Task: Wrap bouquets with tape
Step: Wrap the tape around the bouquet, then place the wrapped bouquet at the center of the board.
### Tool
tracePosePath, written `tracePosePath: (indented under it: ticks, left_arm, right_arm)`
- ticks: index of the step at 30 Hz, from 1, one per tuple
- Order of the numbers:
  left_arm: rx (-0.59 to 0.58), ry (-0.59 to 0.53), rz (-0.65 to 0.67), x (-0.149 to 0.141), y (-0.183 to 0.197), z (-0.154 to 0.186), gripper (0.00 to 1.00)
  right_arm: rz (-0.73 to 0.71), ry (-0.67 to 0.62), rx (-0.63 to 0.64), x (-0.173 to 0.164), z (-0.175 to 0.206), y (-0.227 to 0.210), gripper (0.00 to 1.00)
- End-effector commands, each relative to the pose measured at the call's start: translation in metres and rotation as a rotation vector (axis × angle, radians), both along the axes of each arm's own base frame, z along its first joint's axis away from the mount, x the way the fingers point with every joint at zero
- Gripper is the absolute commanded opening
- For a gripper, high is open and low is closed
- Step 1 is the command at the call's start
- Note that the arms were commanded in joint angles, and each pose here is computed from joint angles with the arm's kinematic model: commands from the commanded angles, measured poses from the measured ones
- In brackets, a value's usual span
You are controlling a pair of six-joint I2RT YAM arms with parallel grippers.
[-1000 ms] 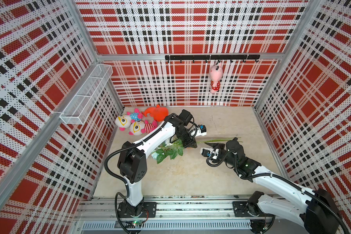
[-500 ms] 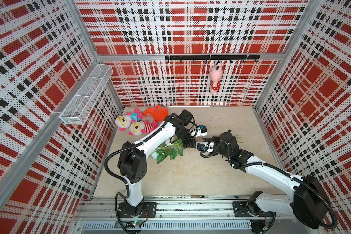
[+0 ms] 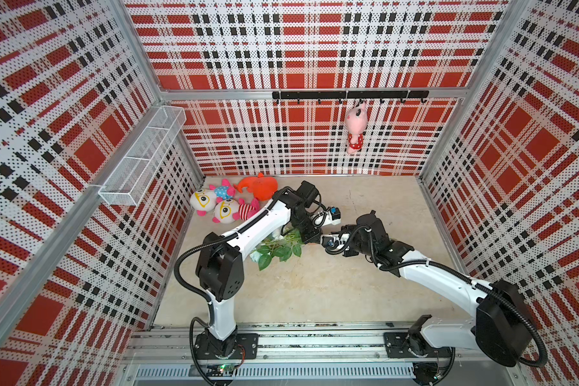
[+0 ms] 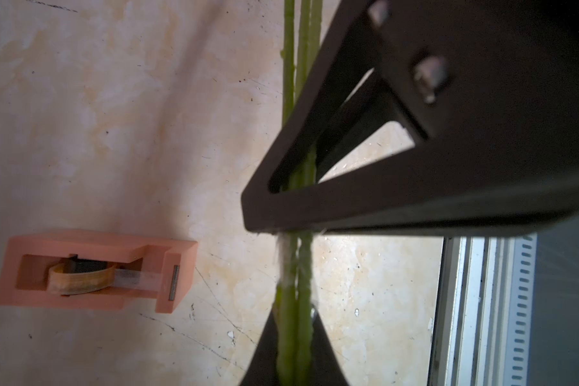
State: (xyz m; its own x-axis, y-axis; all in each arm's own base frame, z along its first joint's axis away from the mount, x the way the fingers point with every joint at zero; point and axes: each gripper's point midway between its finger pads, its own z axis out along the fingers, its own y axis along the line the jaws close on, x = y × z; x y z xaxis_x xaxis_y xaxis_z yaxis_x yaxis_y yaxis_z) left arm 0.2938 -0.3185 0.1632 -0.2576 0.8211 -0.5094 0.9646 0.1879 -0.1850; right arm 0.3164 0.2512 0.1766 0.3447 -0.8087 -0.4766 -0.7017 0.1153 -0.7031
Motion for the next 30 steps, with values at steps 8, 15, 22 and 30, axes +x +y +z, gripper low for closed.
tracePosePath:
  ticks: [8, 15, 22, 30]
  left_arm:
    - [-0.029, 0.042, -0.083, -0.016, -0.004, -0.006, 0.00]
    - [-0.002, 0.068, -0.044, -0.026, 0.012, -0.041, 0.00]
    - [0.075, 0.042, 0.079, -0.023, 0.019, -0.097, 0.00]
    - [0.134, -0.030, 0.073, -0.017, 0.027, -0.117, 0.15]
  right_arm:
    - [-0.070, -0.037, 0.099, -0.021, 0.028, -0.026, 0.70]
    - [-0.148, -0.030, 0.243, -0.045, 0.033, -0.046, 0.81]
    - [-0.315, -0.041, 0.431, -0.041, 0.039, -0.072, 0.89]
    - [-0.429, -0.044, 0.528, -0.026, 0.044, -0.094, 0.93]
